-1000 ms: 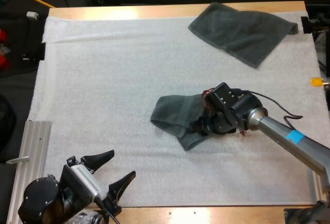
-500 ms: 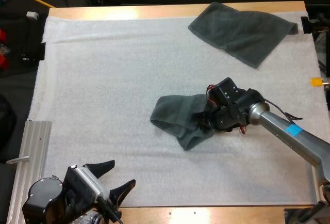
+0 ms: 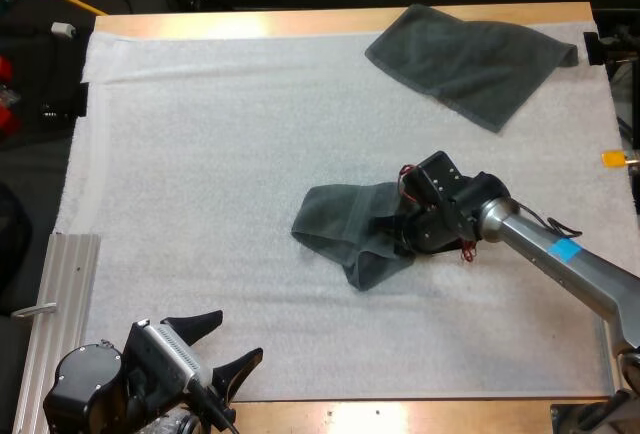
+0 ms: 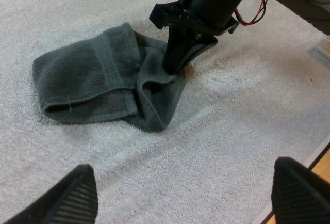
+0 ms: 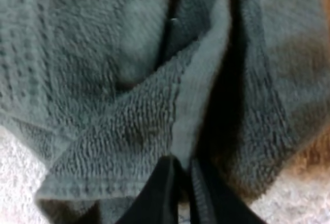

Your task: Pick towel from pile, fold and stack

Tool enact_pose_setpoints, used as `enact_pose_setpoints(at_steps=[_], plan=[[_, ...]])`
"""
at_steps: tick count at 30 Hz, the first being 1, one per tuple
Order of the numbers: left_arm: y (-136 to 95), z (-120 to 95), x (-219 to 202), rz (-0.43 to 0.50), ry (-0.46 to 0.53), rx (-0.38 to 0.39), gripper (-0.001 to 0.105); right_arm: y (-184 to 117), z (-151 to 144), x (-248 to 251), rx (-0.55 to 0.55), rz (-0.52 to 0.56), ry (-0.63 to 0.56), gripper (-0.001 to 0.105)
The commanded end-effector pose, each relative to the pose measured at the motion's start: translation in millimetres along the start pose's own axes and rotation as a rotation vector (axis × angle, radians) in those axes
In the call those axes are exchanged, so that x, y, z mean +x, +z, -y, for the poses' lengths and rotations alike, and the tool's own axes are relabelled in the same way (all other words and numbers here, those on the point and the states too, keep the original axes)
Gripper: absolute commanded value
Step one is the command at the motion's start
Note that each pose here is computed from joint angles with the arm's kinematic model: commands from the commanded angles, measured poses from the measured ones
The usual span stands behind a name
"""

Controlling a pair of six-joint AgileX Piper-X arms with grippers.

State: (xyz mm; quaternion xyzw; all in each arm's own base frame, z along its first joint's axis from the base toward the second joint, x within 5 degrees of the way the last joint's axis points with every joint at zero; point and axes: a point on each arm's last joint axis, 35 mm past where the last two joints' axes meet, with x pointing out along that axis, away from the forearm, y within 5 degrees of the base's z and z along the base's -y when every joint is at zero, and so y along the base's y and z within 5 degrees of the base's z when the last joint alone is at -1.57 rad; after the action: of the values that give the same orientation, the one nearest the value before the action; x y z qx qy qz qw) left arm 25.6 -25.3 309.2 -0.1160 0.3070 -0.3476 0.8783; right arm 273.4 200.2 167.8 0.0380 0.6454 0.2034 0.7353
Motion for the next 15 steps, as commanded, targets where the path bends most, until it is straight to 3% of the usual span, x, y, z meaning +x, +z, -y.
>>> enact_pose_setpoints(at_steps=[1,6,15], plan=[[2.0,1.9,-1.9,0.008,-0.012,0.008,0.069,0.5,-3.4,-7.6,-0.038,0.024,0.016,0.000],[2.0,1.9,-1.9,0.008,-0.012,0.008,0.069,0.7,-9.8,-36.0,-0.116,0.119,0.008,0.000],[2.0,1.9,-1.9,0.008,-0.012,0.008,0.069,-0.2,-29.5,-122.9,-0.238,0.397,0.018,0.000]])
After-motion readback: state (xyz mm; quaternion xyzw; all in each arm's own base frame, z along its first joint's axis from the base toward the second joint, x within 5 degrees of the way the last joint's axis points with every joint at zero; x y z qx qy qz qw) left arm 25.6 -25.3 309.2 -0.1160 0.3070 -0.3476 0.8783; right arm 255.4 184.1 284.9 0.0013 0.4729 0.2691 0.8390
